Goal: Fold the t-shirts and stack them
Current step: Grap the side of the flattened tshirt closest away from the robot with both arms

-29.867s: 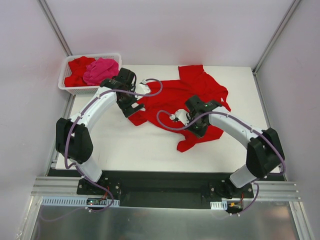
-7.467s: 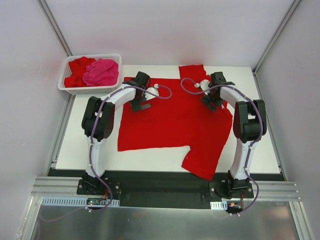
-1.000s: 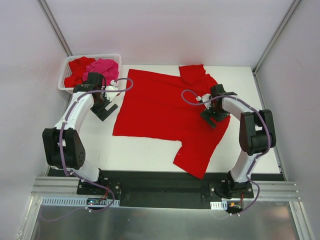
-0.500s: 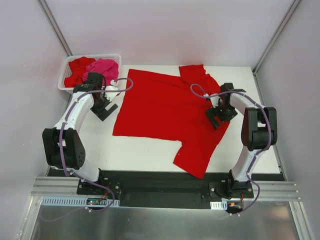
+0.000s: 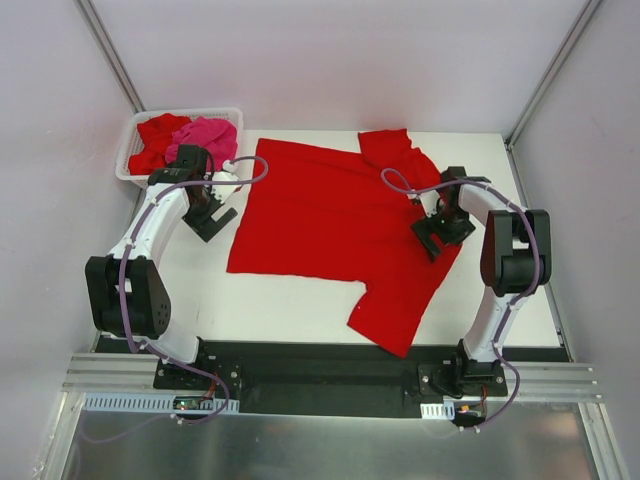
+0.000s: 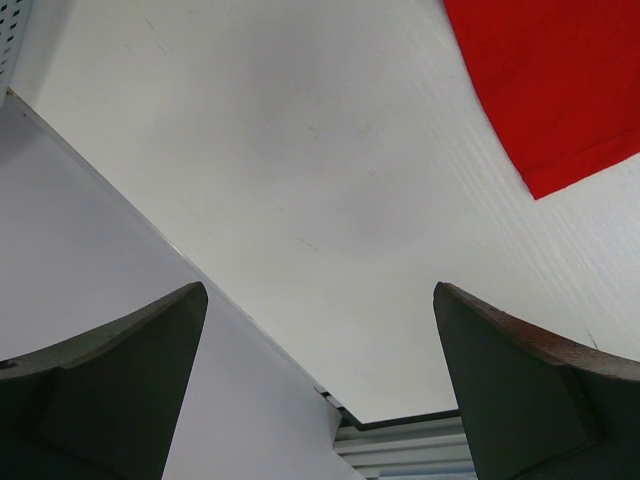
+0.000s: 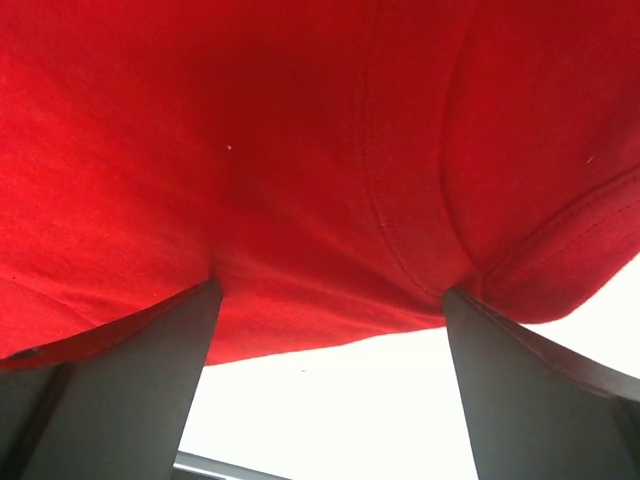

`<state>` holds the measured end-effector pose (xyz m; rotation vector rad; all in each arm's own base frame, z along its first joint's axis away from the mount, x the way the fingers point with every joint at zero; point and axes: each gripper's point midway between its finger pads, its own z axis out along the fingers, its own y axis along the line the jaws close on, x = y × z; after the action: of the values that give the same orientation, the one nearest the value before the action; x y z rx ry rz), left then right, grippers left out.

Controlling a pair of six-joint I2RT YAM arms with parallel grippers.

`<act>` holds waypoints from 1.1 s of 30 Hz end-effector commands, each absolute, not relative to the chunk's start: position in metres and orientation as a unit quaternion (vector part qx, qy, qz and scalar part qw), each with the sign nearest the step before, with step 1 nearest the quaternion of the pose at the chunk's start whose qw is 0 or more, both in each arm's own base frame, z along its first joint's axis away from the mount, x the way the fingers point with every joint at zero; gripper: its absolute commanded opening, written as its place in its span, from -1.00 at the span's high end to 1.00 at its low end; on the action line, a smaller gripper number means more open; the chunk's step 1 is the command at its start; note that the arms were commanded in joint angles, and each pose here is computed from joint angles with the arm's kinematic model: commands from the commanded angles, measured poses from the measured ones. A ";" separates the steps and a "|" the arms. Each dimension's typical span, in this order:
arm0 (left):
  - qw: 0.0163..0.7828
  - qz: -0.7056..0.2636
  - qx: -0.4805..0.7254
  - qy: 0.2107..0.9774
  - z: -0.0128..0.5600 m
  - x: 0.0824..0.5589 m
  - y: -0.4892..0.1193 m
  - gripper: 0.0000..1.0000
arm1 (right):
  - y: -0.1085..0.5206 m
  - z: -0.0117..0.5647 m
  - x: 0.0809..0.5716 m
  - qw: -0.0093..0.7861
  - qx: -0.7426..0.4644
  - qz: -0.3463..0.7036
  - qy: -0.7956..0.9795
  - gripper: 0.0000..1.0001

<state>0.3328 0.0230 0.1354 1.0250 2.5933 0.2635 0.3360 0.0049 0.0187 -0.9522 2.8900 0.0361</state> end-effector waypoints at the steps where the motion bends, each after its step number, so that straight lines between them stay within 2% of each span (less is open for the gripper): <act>1: 0.170 0.098 0.361 0.912 0.141 0.334 0.022 -0.95 | -0.012 0.014 0.339 0.030 -0.316 -0.006 0.948 -0.96; 24: 0.171 0.095 0.375 0.906 0.141 0.343 0.012 -0.94 | -0.049 0.029 0.394 0.056 -0.338 -0.089 0.935 -0.96; 29: 0.171 0.097 0.377 0.905 0.142 0.345 0.011 -0.94 | -0.054 0.032 0.391 0.046 -0.328 -0.081 0.940 -0.94; 33: 0.177 0.098 0.380 0.903 0.145 0.349 0.008 -0.94 | -0.047 0.044 0.369 0.031 -0.319 -0.056 0.946 -0.94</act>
<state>0.3414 0.0127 0.1344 1.0673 2.5793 0.2642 0.3863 -0.0480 0.0263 -0.9888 2.8746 -0.2143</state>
